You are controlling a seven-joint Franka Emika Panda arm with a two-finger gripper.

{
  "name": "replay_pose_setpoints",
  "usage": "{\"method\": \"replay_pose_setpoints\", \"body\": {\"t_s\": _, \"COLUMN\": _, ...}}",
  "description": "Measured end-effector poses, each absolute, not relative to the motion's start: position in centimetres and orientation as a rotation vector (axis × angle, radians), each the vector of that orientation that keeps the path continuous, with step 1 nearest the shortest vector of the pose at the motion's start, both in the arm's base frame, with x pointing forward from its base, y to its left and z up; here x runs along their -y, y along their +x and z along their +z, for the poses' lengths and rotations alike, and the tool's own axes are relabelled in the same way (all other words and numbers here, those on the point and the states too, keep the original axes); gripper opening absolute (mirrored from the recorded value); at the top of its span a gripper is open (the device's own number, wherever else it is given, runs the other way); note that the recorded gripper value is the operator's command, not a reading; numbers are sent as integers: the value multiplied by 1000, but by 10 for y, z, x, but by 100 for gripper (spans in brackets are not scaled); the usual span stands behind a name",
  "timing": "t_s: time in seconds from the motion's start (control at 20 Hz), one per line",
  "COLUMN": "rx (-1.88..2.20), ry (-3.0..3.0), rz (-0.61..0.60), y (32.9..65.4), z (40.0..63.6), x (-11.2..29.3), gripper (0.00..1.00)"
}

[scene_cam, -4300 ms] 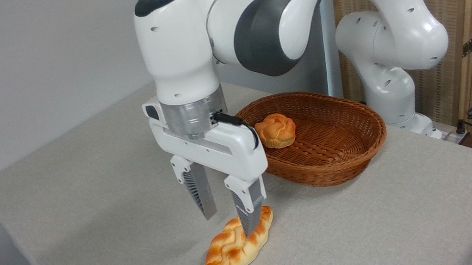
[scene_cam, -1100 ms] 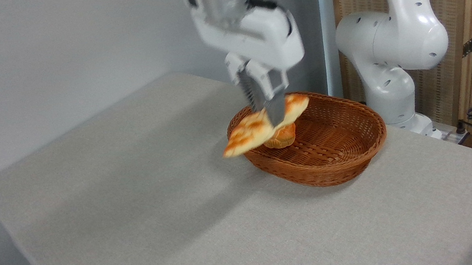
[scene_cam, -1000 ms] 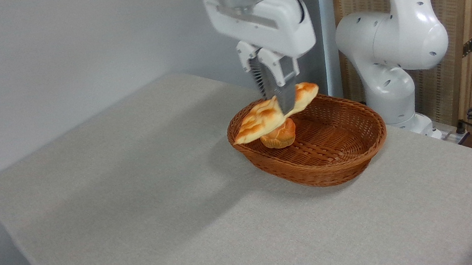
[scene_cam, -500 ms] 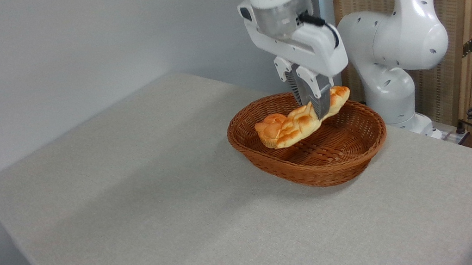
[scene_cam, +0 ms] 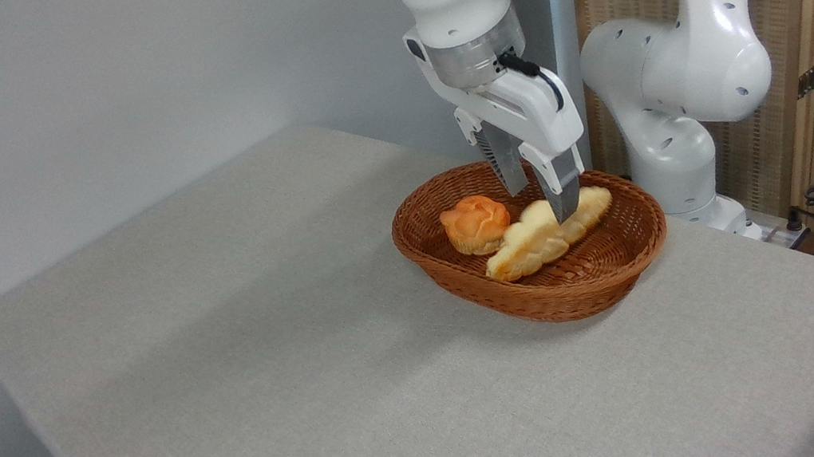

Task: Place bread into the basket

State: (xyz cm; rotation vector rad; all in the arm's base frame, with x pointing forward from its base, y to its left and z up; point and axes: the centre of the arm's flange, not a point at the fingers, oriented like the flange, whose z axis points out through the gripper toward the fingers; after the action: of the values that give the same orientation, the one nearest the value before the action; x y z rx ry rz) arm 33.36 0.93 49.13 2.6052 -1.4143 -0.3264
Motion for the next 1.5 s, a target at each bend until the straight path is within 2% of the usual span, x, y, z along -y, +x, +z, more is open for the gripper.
{"method": "replay_pose_setpoints", "body": {"t_s": 0.2, "rx": 1370, "ry": 2597, "rz": -338, "y": 337, "z": 484, "x": -20, "gripper": 100}}
{"method": "replay_pose_setpoints", "body": {"t_s": 0.35, "rx": 1377, "ry": 2613, "rz": -313, "y": 339, "z": 489, "x": -22, "gripper": 100}}
{"method": "replay_pose_setpoints", "body": {"t_s": 0.45, "rx": 1398, "ry": 2648, "rz": -273, "y": 345, "z": 503, "x": -25, "gripper": 100}}
{"method": "replay_pose_setpoints", "body": {"t_s": 0.6, "rx": 1412, "ry": 2697, "rz": -175, "y": 364, "z": 538, "x": -29, "gripper": 100}}
{"method": "replay_pose_setpoints", "body": {"t_s": 0.85, "rx": 1400, "ry": 2743, "rz": -3, "y": 440, "z": 600, "x": -26, "gripper": 100}}
{"method": "replay_pose_setpoints", "body": {"t_s": 1.0, "rx": 1390, "ry": 2754, "rz": 62, "y": 496, "z": 619, "x": -21, "gripper": 100}}
{"method": "replay_pose_setpoints", "body": {"t_s": 1.2, "rx": 1352, "ry": 2763, "rz": 81, "y": 545, "z": 617, "x": -6, "gripper": 100}}
{"method": "replay_pose_setpoints", "body": {"t_s": 1.35, "rx": 1347, "ry": 2763, "rz": 60, "y": 556, "z": 611, "x": 27, "gripper": 100}}
{"method": "replay_pose_setpoints", "body": {"t_s": 1.5, "rx": 1356, "ry": 2758, "rz": 54, "y": 557, "z": 609, "x": 41, "gripper": 100}}
